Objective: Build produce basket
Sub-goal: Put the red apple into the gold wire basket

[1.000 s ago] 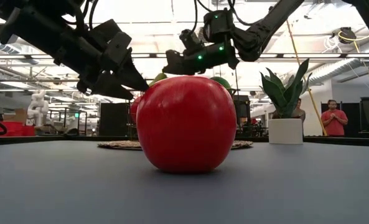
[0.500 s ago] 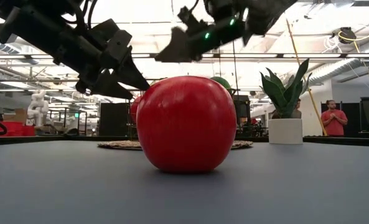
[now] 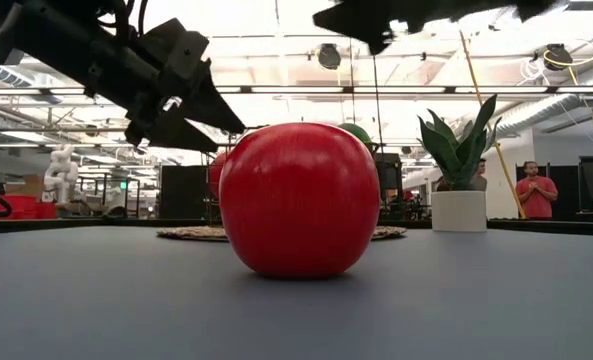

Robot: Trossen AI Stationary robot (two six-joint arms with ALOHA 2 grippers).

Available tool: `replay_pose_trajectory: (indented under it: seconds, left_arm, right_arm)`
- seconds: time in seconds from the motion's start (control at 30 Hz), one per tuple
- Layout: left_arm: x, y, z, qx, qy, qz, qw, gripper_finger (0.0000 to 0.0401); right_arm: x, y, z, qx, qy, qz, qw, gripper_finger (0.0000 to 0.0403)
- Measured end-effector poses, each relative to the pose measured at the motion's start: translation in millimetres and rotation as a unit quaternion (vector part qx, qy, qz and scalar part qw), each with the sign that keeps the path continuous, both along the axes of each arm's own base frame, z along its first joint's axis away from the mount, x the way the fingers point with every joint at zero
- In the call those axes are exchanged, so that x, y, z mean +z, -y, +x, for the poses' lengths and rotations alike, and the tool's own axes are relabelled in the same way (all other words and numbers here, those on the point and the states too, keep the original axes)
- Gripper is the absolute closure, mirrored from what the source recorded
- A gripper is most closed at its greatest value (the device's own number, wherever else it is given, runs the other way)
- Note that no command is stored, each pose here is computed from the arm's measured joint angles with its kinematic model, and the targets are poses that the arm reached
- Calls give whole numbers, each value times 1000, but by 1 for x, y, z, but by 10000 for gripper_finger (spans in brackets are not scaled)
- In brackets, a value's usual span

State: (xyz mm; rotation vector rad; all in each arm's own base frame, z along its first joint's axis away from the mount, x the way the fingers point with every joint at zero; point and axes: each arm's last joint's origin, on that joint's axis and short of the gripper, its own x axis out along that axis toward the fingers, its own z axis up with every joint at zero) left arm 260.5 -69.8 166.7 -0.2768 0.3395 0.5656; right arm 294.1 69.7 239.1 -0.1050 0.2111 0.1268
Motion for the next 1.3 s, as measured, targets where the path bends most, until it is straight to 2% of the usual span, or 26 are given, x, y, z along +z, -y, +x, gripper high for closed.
replay_pose_trajectory:
  seconds: [0.13, 0.23, 0.53, 0.67, 0.8, 0.93, 1.1, 1.3]
  left_arm:
    - [4, 3, 4, -46, 11, -11, 999, 64]
    - [5, 4, 5, -58, 18, -14, 998, 64]
    - [6, 4, 5, -58, 22, -18, 998, 64]
    - [6, 5, 5, -59, 22, -20, 998, 64]
    - [6, 6, 4, -62, 21, -20, 998, 64]
    - [6, 6, 4, -63, 20, -19, 998, 64]
    - [5, 6, 4, -63, 16, -18, 998, 64]
    - [5, 6, 4, -64, 16, -17, 998, 64]
  right_arm:
    - [-13, -33, -19, 52, -13, 32, 998, 148]
    - [-21, -56, -25, 89, -31, 40, 995, 122]
    - [-57, -103, -32, 161, -63, 5, 985, 72]
    - [-73, -108, -25, 159, -52, -8, 986, 58]
    - [-81, -101, -12, 87, -9, -25, 996, 49]
    - [-80, -88, -2, 35, 14, 0, 999, 59]
    - [-83, -76, 6, 75, -11, 78, 994, 103]
    - [-95, -71, 11, 75, -23, 99, 992, 168]
